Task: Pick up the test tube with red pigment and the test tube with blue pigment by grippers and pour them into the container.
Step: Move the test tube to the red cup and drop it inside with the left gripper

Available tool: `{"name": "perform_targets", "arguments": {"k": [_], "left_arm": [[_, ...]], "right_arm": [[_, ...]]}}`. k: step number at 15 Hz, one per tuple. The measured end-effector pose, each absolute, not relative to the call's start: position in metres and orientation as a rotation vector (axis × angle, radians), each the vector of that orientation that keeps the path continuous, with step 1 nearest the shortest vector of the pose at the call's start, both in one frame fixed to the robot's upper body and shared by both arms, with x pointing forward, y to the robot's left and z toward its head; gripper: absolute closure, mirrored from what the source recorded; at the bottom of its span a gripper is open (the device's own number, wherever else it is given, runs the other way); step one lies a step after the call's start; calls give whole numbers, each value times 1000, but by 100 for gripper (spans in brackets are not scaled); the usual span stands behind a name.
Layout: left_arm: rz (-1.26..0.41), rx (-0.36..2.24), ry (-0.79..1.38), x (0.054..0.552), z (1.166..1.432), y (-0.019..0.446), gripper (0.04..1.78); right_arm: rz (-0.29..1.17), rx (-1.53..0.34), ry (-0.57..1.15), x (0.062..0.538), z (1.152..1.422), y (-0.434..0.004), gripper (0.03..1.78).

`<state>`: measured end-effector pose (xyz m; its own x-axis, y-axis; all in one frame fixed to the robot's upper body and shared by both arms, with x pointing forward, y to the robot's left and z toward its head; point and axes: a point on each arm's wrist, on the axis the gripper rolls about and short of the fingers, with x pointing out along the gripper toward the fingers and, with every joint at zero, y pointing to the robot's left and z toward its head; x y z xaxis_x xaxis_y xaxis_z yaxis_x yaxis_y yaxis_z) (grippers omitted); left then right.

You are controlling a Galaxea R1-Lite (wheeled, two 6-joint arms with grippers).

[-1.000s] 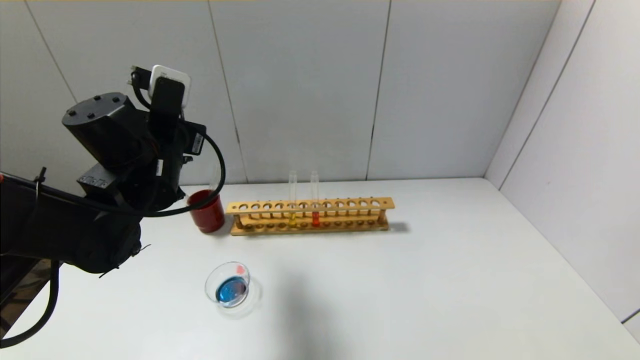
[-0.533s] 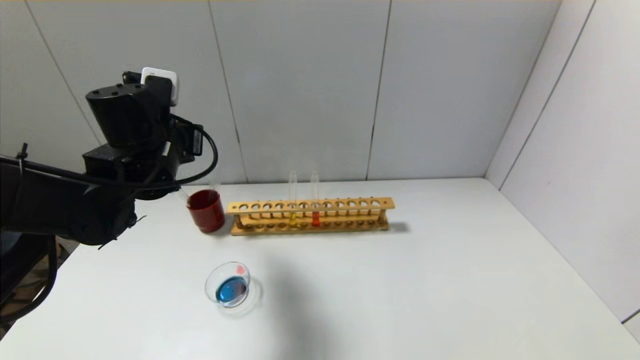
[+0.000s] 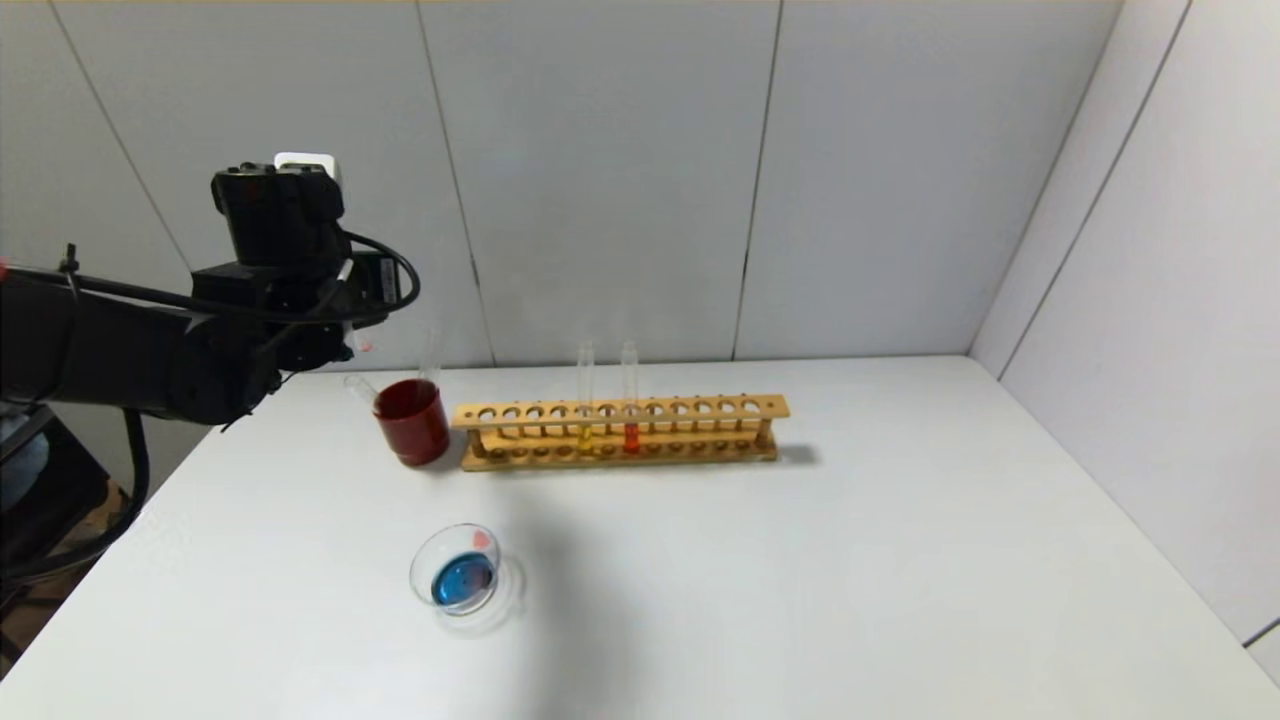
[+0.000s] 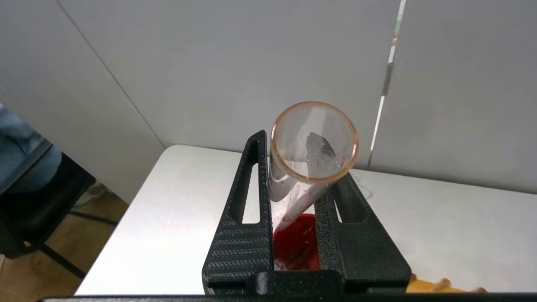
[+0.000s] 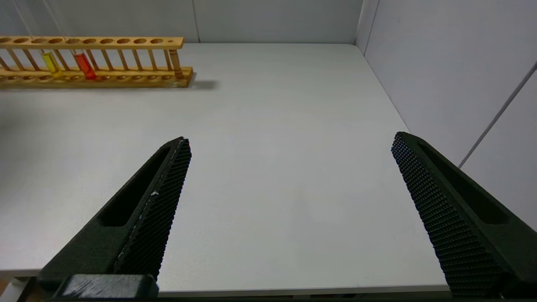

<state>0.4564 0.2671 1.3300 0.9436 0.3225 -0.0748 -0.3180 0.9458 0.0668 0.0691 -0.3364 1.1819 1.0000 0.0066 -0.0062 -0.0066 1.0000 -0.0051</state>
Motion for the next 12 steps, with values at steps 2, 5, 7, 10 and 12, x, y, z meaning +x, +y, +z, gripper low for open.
{"name": "perform_targets", "arguments": {"k": [2, 5, 7, 10, 12], "left_arm": [[324, 14, 108, 464, 1321, 272, 149], [304, -17, 154, 471, 1309, 271, 149], [298, -16, 169, 473, 1303, 271, 149], [297, -24, 188, 477, 1293, 270, 149], [298, -43, 199, 480, 1287, 269, 149]], "right_arm": [[7, -5, 6, 69, 1182, -336, 6], [7, -5, 6, 69, 1182, -336, 6], [7, -5, 6, 69, 1182, -336, 6], [7, -5, 6, 69, 1182, -336, 6], [7, -5, 6, 69, 1182, -336, 6]]}}
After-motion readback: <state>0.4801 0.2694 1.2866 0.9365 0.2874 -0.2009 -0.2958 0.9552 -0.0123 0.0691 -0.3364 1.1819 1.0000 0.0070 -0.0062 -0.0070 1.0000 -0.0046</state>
